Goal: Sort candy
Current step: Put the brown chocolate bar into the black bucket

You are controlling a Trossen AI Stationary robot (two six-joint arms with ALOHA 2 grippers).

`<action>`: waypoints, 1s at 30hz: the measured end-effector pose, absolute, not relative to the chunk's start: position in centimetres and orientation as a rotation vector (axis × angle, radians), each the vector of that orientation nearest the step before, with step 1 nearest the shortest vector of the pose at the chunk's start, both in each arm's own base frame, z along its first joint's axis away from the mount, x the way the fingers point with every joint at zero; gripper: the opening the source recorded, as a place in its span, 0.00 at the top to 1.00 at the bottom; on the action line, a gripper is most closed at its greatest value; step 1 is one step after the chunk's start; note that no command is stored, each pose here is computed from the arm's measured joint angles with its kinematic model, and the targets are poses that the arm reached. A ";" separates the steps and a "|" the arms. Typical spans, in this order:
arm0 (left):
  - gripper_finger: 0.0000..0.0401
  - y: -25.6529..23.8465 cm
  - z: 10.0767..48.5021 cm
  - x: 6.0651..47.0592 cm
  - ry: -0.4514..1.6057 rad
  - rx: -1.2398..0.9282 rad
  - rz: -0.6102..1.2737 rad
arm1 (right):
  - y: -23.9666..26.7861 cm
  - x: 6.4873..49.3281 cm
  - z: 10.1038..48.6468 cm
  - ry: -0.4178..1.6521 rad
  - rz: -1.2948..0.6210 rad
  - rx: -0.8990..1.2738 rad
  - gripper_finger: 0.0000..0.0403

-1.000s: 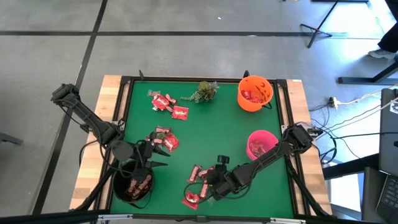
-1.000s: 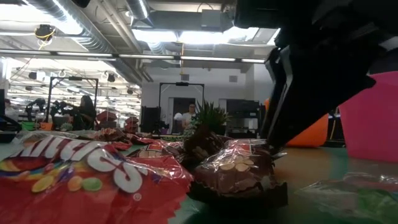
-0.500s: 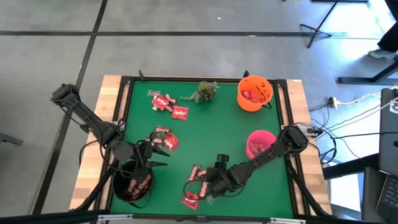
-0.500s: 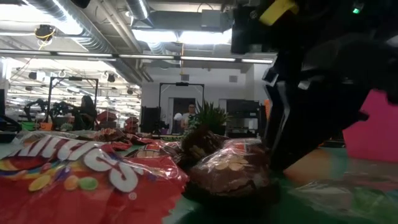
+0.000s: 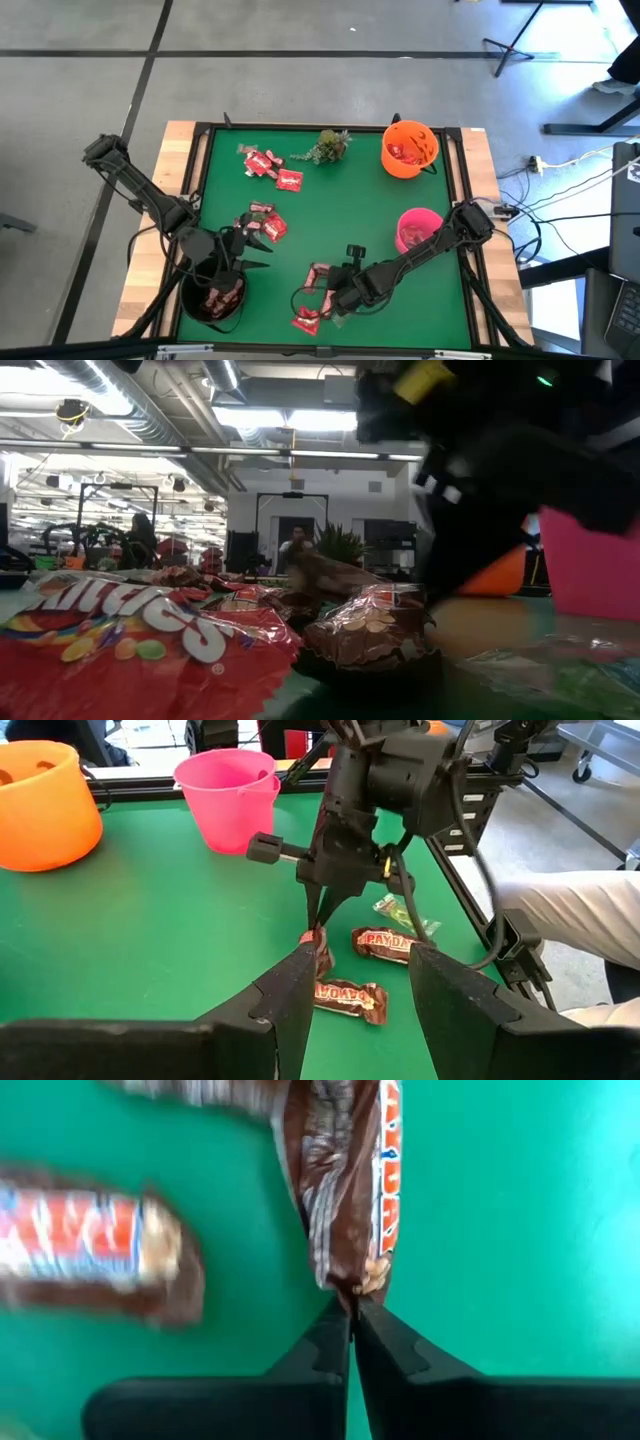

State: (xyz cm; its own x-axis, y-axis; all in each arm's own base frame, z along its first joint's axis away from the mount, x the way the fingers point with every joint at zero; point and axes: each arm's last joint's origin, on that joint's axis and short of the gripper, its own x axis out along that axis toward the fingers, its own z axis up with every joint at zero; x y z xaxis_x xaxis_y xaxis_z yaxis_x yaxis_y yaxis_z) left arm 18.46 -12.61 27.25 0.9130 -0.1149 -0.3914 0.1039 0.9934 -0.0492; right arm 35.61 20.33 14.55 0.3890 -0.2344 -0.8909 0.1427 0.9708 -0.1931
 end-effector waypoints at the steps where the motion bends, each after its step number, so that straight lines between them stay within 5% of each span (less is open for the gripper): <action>1: 0.62 -12.6 27.3 18.5 0.404 -0.028 -0.113 | 20.4 35.8 15.0 1.126 -0.243 -0.086 0.96; 20: 0.61 -15.7 22.7 21.6 0.470 0.277 -0.124 | 20.8 37.0 22.9 0.859 -0.253 -0.057 1.00; 30: 0.47 -15.0 22.3 22.9 0.459 0.290 -0.077 | 20.9 37.0 23.0 0.864 -0.232 -0.042 1.00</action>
State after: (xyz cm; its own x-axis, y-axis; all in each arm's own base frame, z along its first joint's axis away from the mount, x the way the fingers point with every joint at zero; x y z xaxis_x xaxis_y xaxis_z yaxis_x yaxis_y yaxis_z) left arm 22.90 -14.95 22.28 0.8945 -0.0085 -0.4471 0.1382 0.9561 0.2582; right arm 37.02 20.89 22.95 0.6261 -0.2190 -0.7483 0.1854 0.9740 -0.1300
